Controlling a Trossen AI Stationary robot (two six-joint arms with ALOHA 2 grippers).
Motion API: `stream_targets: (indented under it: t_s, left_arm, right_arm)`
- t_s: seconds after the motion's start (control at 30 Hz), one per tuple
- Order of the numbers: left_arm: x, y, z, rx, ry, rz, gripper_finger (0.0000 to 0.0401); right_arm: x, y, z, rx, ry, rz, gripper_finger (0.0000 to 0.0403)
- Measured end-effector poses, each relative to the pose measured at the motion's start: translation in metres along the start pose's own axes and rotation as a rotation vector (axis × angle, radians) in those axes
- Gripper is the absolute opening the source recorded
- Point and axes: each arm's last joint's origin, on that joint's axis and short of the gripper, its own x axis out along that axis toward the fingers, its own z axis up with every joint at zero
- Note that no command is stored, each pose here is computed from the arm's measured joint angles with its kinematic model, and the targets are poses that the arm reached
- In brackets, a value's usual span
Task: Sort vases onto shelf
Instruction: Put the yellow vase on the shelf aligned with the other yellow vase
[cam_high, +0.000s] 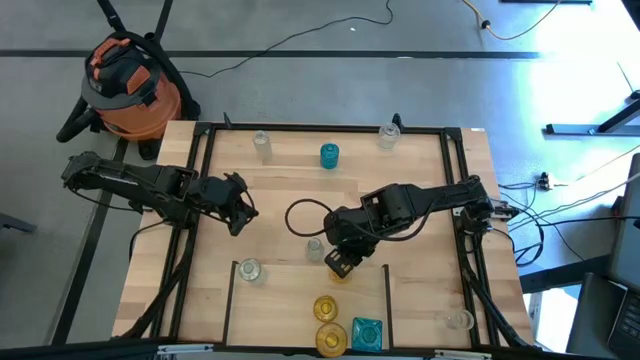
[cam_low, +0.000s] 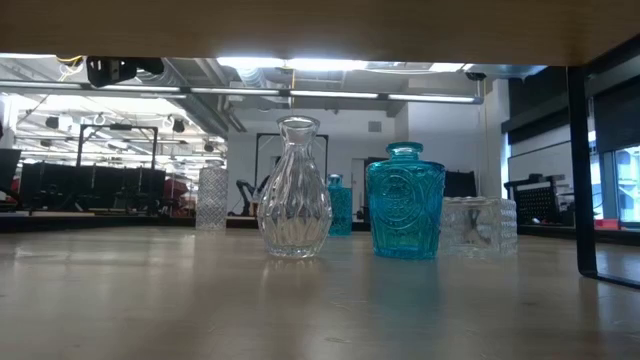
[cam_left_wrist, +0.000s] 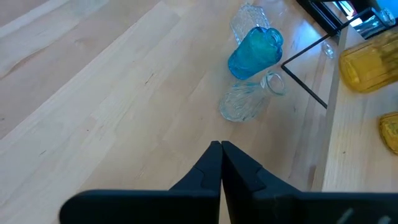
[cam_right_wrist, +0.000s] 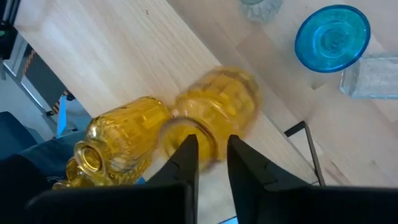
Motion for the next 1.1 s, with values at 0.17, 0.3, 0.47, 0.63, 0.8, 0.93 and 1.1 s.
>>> stream_targets:
  t_s: [0.17,0.3,0.47,0.63,0.8,0.93,1.1]
  left_arm:
    - [0.0,0.0,0.0,0.0,0.0,0.0,0.0]
    - [0.0,0.0,0.0,-0.001,-0.001,0.001,0.0]
    - [0.0,0.0,0.0,-0.001,-0.001,0.001,0.0]
    - [0.0,0.0,0.0,-0.001,-0.001,0.001,0.0]
    - [0.0,0.0,0.0,-0.001,0.0,0.0,0.0]
    - [0.0,0.0,0.0,-0.001,0.0,0.001,0.0]
    - [0.0,0.0,0.0,-0.001,0.0,0.0,0.0]
  right_arm:
    - [0.0,0.003,0.001,-0.008,-0.015,0.028,0.0062]
    - [0.0,0.005,0.002,-0.016,-0.021,0.05,0.0057]
    - [0.007,0.007,0.002,-0.036,0.028,0.062,0.006]
    - [0.021,0.017,0.003,-0.068,0.04,0.104,0.006]
    - [0.024,0.02,0.005,-0.073,0.024,0.117,0.006]
    - [0.024,0.02,0.006,-0.073,-0.001,0.11,0.006]
    - [0.024,0.02,0.007,-0.072,-0.017,0.103,0.006]
